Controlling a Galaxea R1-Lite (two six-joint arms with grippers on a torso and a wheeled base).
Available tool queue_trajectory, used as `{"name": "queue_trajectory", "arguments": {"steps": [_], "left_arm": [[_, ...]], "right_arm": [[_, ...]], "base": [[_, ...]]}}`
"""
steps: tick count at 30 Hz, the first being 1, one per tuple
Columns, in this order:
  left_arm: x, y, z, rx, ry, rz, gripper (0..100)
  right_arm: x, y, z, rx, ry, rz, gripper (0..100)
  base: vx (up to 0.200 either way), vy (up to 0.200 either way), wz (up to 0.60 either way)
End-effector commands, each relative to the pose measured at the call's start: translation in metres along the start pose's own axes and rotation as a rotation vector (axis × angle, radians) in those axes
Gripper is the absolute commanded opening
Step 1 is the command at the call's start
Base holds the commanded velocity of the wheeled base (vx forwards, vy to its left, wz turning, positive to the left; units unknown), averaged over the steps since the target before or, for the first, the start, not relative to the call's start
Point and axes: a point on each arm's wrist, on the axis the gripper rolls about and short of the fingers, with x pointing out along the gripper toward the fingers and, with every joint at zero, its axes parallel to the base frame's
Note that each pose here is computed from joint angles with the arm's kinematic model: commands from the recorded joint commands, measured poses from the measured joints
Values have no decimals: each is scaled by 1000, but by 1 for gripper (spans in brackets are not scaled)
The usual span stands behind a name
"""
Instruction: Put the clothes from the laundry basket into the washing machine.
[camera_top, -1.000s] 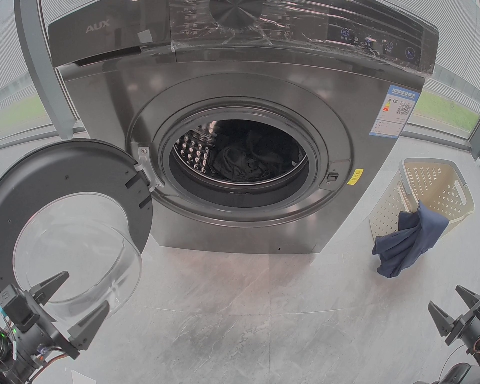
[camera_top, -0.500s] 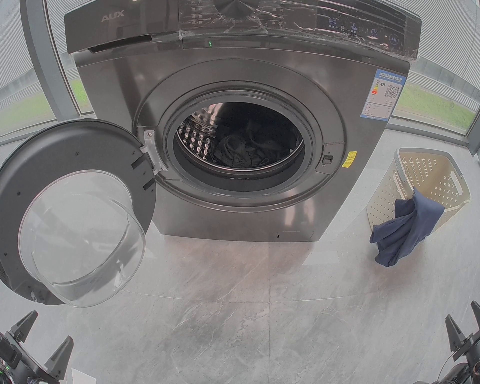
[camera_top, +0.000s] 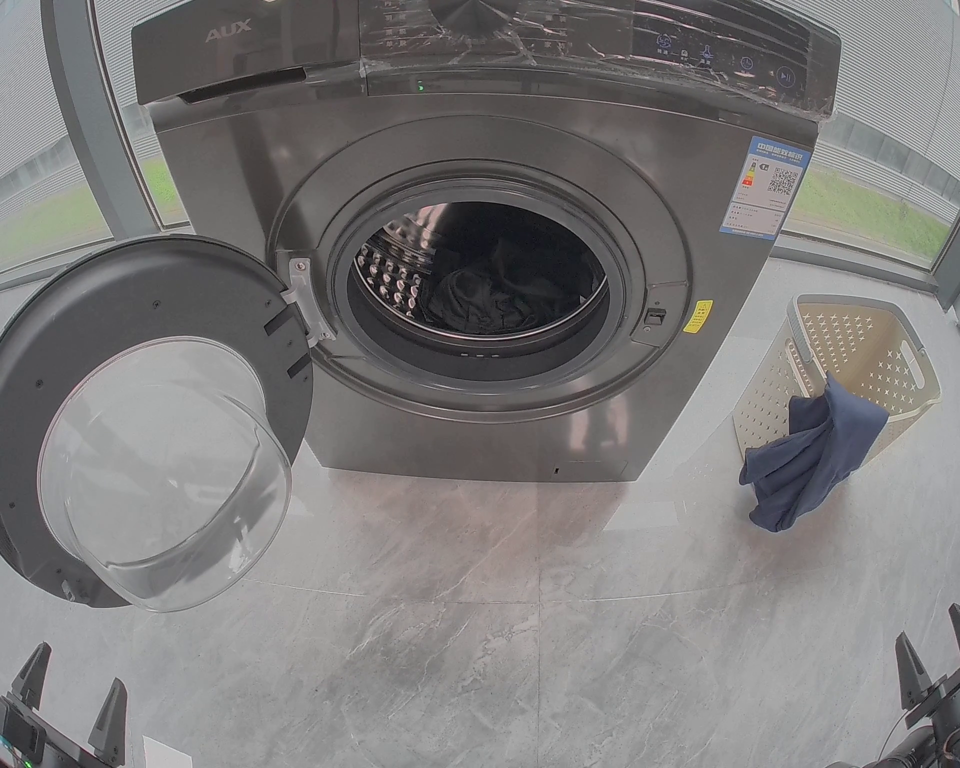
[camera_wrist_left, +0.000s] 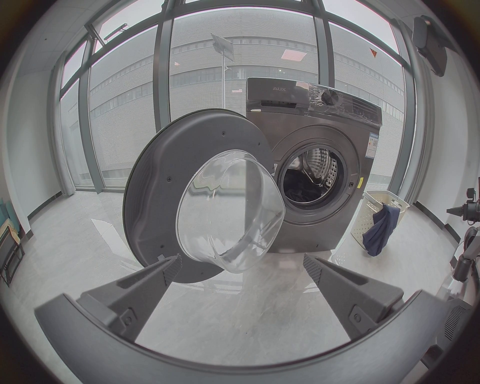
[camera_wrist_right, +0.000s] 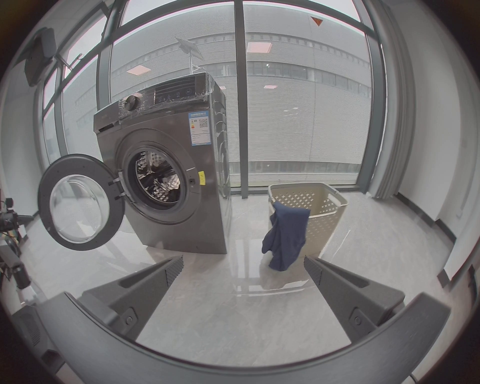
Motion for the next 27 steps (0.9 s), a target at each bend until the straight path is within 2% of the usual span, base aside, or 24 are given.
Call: {"name": "queue_trajectory", "arguments": {"steps": [1,5,6,7,9,12,18,22,24,27], "left_arm": [[-1,1,-7,1,-3,9,100],[-1,1,-7,-14,-3,2,100],[-1,1,-7,-14,-3,2,100],[-1,1,-7,-12,-3,2,100],[-1,1,-7,-16,-3,9,100],[-1,1,-7,-14,-3,8,100],[-1,1,-7,-16,-3,5,100],[-1,1,-7,6,-3,11,100],[-1,1,-7,3,-3,9,100],[-1,1,-7,-8,-3,16,100]], "right_arm": [[-7,3,-7,-36,-67,-11,100],[-6,2,-8,51,-61,-47,100],[-6,2,-8,55,-58,-41,100],[-6,2,-8,49,-56,-35,100],[-6,3,-13,-14,-4,16,100],[-6,4,-13,-20,-8,42,100],[-6,4,-13,-20,-11,45,100],[-6,4,-13,-16,-10,33,100],[-6,4,-13,-16,-11,33,100],[-6,4,-13,-17,-10,31,100]], "base": [[0,0,0],[0,0,0],[0,0,0],[0,0,0],[0,0,0],[0,0,0],[0,-200,0],[0,-200,0],[0,-200,0],[0,0,0]]}}
